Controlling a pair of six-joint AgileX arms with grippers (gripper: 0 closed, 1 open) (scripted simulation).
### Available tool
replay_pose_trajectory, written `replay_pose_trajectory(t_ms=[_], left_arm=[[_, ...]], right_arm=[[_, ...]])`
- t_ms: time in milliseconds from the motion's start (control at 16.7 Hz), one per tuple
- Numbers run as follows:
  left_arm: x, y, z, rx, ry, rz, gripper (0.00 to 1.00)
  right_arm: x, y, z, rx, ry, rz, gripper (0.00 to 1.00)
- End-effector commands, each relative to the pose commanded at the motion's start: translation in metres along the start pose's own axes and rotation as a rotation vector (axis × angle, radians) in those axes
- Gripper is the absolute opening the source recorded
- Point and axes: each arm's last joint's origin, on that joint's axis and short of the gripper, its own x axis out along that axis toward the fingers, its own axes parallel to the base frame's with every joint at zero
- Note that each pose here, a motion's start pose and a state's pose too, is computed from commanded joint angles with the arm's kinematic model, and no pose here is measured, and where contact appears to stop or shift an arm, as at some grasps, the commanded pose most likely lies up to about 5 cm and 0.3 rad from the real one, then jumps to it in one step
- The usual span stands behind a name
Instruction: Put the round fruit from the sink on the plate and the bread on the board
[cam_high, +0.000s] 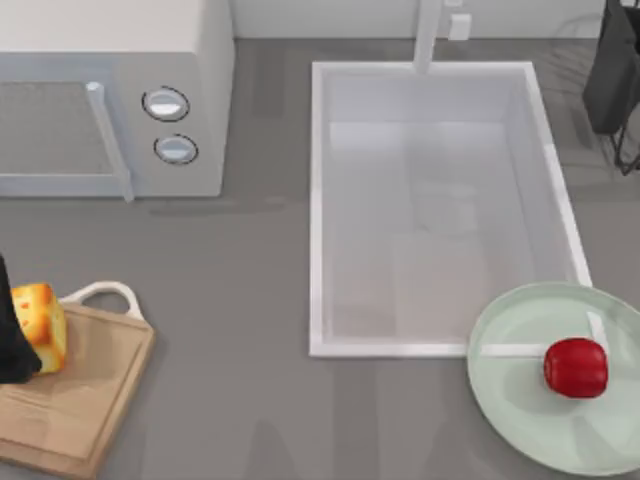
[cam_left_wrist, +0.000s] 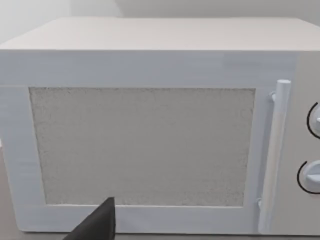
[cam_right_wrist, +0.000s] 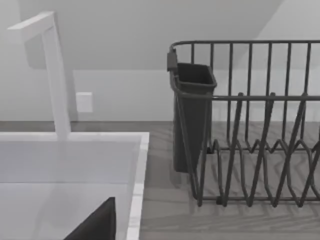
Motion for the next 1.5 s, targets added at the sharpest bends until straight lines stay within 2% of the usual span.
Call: replay_pose_trajectory(t_ms=[480,720,900,1080,1320,1500], left_arm=[[0.000,0.000,0.002,-0.002,0.010,0.000,1.00],[0.003,0.000,0.023,-0.027,0.148,-0.001,1.00],[0.017,-0.001,0.045,-0.057,0.360,0.001,1.00],[0.046,-0.001,0.059,-0.089,0.654,0.014,1.00],[0.095,-0.003,0.062,-0.125,1.054,0.054,1.00],[0.130,-0.004,0.058,-0.142,1.285,0.090,1.00]], right_arm=[[0.000,-0.001,-0.003,-0.006,-0.017,-0.006,1.00],[0.000,-0.001,-0.003,-0.006,-0.017,-0.006,1.00],[0.000,-0.001,-0.003,-0.006,-0.017,-0.006,1.00],[0.000,-0.001,-0.003,-0.006,-0.017,-0.006,1.00],[0.000,-0.001,-0.003,-0.006,-0.017,-0.006,1.00],[0.000,-0.001,-0.003,-0.006,-0.017,-0.006,1.00]])
